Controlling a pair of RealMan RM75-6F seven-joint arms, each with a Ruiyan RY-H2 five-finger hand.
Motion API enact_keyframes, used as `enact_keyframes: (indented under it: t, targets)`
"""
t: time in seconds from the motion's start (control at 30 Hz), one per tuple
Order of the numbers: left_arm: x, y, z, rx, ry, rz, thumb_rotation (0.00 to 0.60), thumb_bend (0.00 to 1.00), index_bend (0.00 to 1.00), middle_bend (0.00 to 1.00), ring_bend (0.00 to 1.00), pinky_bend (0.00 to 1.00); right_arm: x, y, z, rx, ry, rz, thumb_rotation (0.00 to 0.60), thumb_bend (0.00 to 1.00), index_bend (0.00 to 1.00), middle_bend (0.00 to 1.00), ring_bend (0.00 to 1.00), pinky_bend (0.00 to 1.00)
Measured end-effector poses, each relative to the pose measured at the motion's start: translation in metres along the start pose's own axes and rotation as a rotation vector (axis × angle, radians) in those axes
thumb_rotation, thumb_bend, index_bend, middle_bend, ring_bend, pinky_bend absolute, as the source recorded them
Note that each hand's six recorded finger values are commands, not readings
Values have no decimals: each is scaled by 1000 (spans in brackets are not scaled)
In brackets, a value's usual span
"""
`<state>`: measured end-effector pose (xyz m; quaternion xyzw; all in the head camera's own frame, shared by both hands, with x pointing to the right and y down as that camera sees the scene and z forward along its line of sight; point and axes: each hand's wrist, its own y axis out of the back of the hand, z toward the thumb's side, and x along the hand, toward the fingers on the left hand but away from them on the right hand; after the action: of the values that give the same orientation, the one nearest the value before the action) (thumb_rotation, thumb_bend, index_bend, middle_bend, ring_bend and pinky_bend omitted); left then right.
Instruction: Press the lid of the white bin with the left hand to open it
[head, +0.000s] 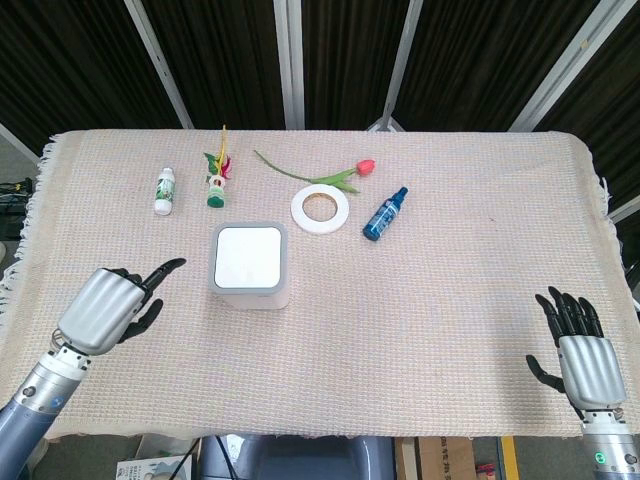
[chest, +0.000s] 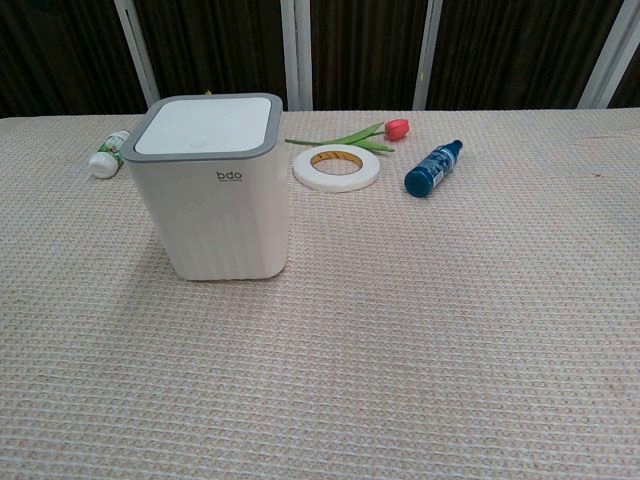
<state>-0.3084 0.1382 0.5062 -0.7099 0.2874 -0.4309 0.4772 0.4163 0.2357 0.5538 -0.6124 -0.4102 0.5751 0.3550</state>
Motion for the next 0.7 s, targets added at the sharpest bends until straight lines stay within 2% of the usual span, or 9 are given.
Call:
enact_keyframes:
  t: [0.2, 0.4, 0.7]
  targets:
    - [10, -2, 13, 27, -6, -73, 600, 721, 205, 931, 785, 760, 0, 2, -1, -7, -1, -3, 600, 268, 101, 19, 2, 0]
    - [24, -9, 26, 3, -20, -145, 600, 720, 205, 931, 786, 761, 0, 3, -3, -10, -5, -8, 600, 268, 101, 19, 2, 0]
    - [39, -23, 41, 12, -44, -213, 600, 720, 205, 933, 790, 765, 0, 4, -4, -11, -9, -11, 600, 268, 101, 19, 2, 0]
